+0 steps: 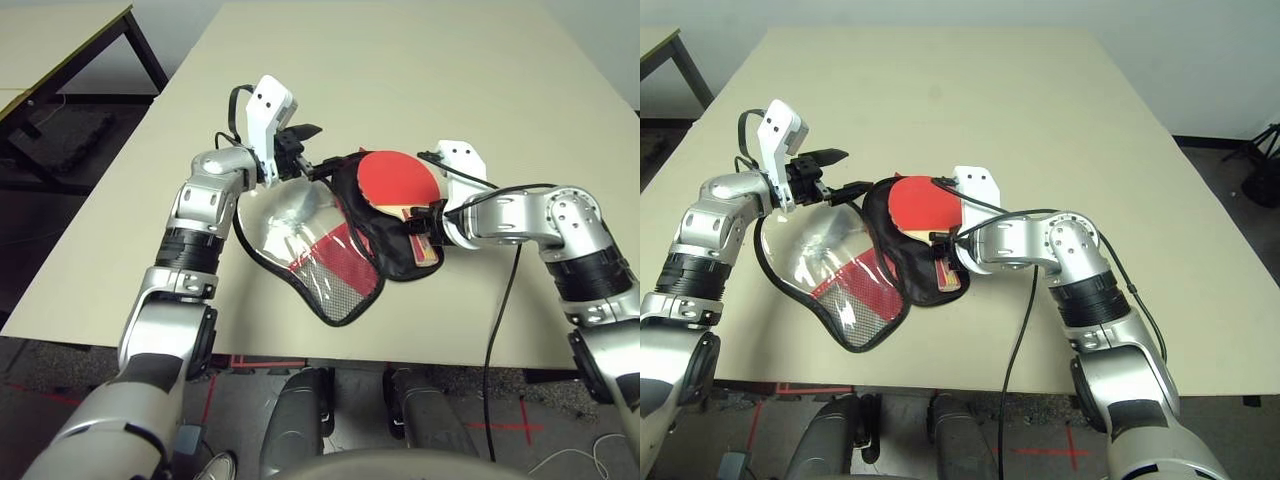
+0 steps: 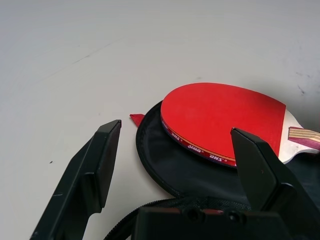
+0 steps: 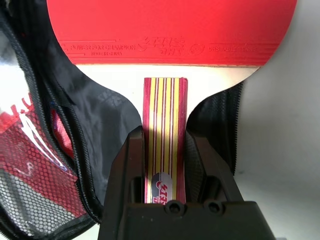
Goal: Store the ping-pong paddle in its case and zip it.
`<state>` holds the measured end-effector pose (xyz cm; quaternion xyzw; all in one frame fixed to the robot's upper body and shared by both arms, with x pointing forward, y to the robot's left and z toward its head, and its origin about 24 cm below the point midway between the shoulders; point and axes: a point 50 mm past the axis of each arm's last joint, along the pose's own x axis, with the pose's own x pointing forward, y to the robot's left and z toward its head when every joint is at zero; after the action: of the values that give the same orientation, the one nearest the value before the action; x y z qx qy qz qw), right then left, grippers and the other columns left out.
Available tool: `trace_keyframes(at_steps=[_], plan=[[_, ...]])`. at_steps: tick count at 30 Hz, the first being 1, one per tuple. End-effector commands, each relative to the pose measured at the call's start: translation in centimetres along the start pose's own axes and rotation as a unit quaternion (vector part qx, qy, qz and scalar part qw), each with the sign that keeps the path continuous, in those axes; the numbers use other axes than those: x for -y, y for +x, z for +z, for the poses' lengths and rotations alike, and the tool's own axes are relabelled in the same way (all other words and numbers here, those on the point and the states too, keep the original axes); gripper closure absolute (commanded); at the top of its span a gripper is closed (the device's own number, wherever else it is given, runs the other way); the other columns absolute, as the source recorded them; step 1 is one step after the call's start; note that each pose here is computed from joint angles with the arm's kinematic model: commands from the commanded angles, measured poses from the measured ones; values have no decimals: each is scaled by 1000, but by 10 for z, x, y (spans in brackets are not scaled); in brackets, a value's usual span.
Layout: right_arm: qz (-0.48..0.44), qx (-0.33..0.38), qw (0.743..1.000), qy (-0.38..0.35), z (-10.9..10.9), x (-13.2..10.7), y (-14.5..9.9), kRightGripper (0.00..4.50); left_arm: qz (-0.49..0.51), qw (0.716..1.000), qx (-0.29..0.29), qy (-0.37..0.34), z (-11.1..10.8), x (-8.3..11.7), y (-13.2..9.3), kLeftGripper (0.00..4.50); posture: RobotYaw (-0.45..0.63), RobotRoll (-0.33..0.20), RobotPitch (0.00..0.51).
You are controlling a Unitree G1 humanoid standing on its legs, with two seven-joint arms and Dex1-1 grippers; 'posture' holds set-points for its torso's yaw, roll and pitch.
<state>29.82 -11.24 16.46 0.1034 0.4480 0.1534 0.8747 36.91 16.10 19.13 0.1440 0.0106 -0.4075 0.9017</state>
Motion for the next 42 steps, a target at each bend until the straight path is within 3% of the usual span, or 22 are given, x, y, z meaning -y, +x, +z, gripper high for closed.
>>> trace_keyframes(at_steps=[1,13,24,30,37,42], plan=[[22,-13,1000,-18,-3,-9,3,3373,4,1000,1,1,1,-1,-3,0,-18,0,147],[20,-31,999,-39,2,5,12,3373,13,1000,4,-3,0,-3,-3,0,-17,0,144],[32,-4,998,-61,27,9,14,3373,19,1000,4,-1,1,-5,-4,0,-21,0,144],[38,-14,996,-75,30,16,13,3373,20,1000,7,-1,2,-5,-2,0,-33,0,146],[42,-8,994,-99,33,1,18,3373,18,1000,7,-3,0,-6,1,0,-54,0,145],[78,45,986,-143,13,-70,13,3374,15,1000,10,-1,2,-6,5,0,-71,0,144]])
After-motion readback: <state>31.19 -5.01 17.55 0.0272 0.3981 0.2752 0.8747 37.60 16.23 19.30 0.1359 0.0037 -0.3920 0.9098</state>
